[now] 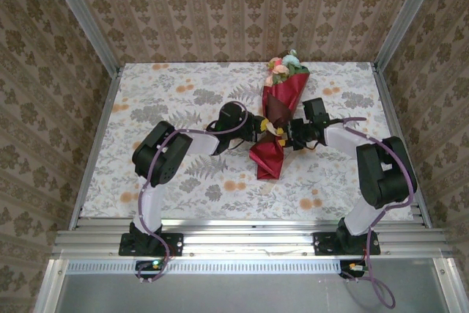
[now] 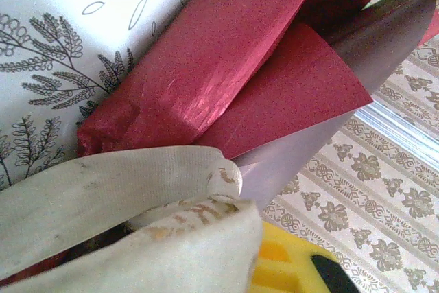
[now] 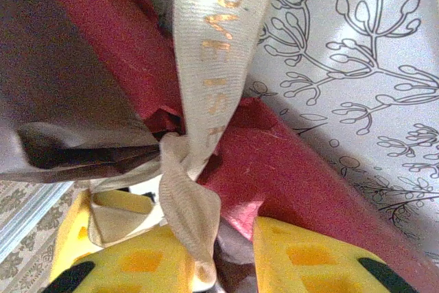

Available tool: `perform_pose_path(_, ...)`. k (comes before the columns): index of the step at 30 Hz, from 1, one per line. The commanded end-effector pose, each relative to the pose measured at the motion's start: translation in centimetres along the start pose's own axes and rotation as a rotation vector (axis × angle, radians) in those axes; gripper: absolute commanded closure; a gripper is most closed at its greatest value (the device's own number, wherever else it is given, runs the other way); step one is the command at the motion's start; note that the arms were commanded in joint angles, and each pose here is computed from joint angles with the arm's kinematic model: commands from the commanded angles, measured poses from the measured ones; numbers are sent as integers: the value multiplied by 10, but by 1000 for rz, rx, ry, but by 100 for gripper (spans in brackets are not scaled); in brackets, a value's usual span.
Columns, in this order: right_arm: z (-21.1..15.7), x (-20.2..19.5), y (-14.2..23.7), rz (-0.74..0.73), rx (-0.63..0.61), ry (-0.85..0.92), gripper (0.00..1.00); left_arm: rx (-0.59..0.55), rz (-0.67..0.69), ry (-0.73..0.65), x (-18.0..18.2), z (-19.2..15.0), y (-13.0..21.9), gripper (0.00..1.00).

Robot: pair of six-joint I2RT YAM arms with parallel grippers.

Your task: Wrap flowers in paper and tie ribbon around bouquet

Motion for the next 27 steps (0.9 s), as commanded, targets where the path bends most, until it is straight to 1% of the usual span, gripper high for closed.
perform_pose_path(1, -13, 15, 29, 59, -49, 43, 69, 1, -24, -5, -4, -2, 4, 100)
perform_pose_path(5, -21, 20, 46, 93, -70, 55, 68, 1, -14, -3, -2, -1, 4, 100)
perform_pose_path(9, -23, 27, 50, 145, -75, 26, 67, 0, -11, -2, -2, 0, 5, 100)
perform_pose_path(11, -22, 34, 46, 159, -82, 5, 68, 1, -9, -3, -1, 0, 5, 100)
perform_pose_path(14, -18, 44, 30, 156, -78, -26, 69, -1, -6, -1, -1, 0, 5, 100)
perform_pose_path(17, -18, 49, 15, 119, -67, -60, 69, -1, -6, -3, -1, 0, 6, 100)
perform_pose_path(22, -26, 39, 9, 69, -104, -87, 68, -2, -4, -4, -1, 0, 6, 100)
perform_pose_path(27, -20, 25, 0, 44, -113, -128, 68, -2, -4, -2, -1, 0, 6, 100)
Point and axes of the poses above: each hand's point on the last joint's axis, 136 mm out from that joint toward the fingers, its own y axis back along the fingers, its own x axis along the line the jaws close on, z = x × y, the point moved 9 cm from there along y, back along the fingers, and after that the axes turned 14 degrees about -y, right-handed, at the moved point
